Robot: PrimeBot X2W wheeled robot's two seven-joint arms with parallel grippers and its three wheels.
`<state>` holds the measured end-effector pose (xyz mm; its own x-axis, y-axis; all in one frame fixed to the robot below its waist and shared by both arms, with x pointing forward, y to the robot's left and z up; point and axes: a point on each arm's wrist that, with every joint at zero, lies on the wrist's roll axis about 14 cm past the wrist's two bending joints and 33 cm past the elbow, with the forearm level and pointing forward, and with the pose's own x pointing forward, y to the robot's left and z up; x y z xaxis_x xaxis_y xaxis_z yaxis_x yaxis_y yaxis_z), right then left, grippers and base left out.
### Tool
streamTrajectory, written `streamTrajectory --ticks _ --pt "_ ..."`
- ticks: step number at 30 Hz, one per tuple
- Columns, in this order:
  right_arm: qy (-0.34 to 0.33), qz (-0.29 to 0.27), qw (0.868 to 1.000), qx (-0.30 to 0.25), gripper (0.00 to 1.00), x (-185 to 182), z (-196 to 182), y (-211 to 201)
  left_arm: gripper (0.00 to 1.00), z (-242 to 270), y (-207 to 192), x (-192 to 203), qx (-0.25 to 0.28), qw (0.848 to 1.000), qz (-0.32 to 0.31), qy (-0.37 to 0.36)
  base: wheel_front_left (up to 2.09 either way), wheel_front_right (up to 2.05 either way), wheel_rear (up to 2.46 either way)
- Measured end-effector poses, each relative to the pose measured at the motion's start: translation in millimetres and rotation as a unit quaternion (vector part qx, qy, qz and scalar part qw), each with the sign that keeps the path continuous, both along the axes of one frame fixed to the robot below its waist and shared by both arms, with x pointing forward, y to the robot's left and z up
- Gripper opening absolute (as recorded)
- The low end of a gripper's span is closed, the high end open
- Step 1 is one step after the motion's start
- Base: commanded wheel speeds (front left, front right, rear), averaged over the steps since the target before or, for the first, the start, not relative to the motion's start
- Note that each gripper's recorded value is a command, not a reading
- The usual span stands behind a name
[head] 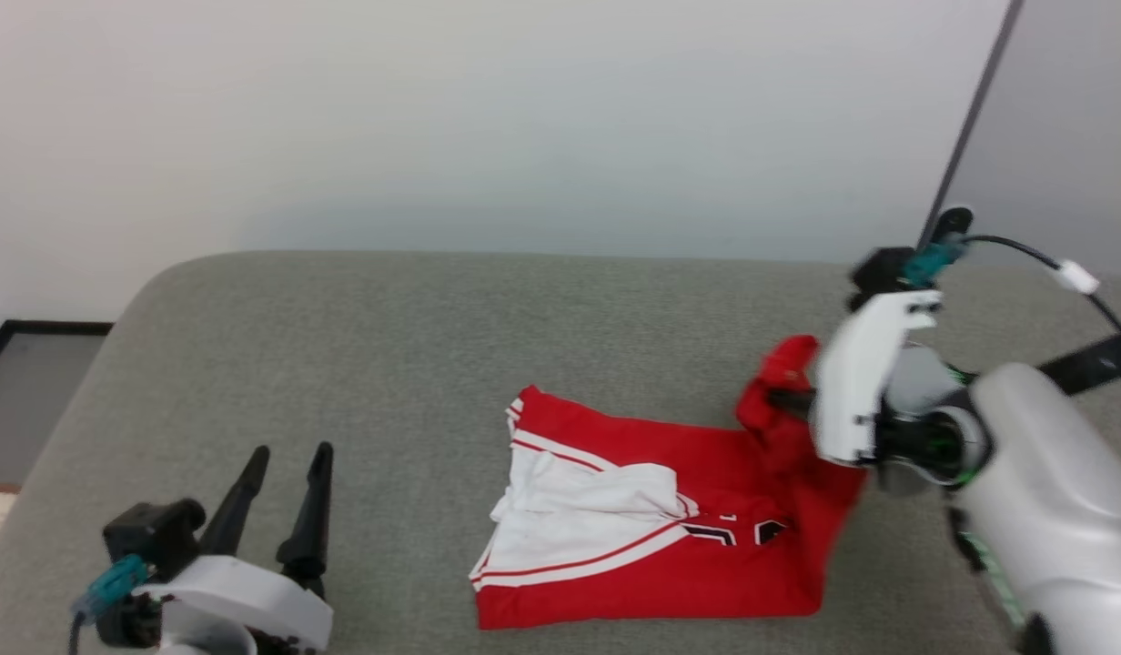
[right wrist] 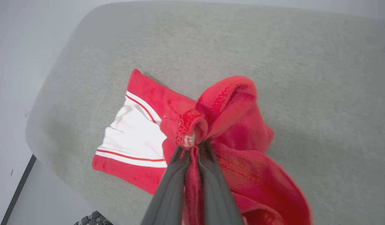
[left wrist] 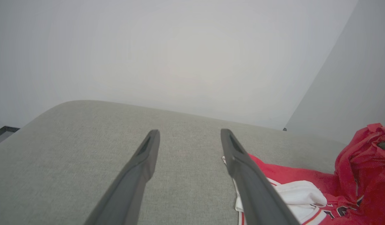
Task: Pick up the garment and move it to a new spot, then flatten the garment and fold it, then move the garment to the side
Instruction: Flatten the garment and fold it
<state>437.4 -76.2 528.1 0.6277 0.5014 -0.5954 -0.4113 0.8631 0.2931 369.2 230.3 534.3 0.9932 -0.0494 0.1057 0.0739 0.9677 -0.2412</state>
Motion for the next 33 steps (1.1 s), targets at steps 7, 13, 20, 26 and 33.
streamTrajectory --ticks 7,13,20,26,33 --pt "-0.009 0.059 0.998 0.003 0.00 -2.4 3.5 74.1 1.00 8.7 1.6 -3.4 -0.012 1.000 0.011 -0.010 0.00 0.00 0.00" --pt "0.006 0.098 0.995 -0.013 0.00 -6.3 -9.1 109.0 1.00 12.1 11.2 -9.9 -0.021 0.999 0.030 -0.013 0.00 0.00 0.00" --pt "0.017 0.158 0.987 -0.029 0.00 -12.4 -25.9 149.5 1.00 10.7 21.5 -12.9 -0.031 0.998 0.051 -0.013 0.00 0.00 0.00" --pt "0.051 0.187 0.979 -0.069 0.00 -17.6 -65.0 161.6 1.00 1.5 28.3 -11.4 -0.038 0.997 0.067 -0.001 0.00 0.00 0.00" --pt "0.068 0.204 0.970 -0.109 0.00 -18.6 -93.4 164.8 1.00 -5.2 36.7 -11.2 -0.040 0.996 0.082 0.009 0.00 0.00 0.00"
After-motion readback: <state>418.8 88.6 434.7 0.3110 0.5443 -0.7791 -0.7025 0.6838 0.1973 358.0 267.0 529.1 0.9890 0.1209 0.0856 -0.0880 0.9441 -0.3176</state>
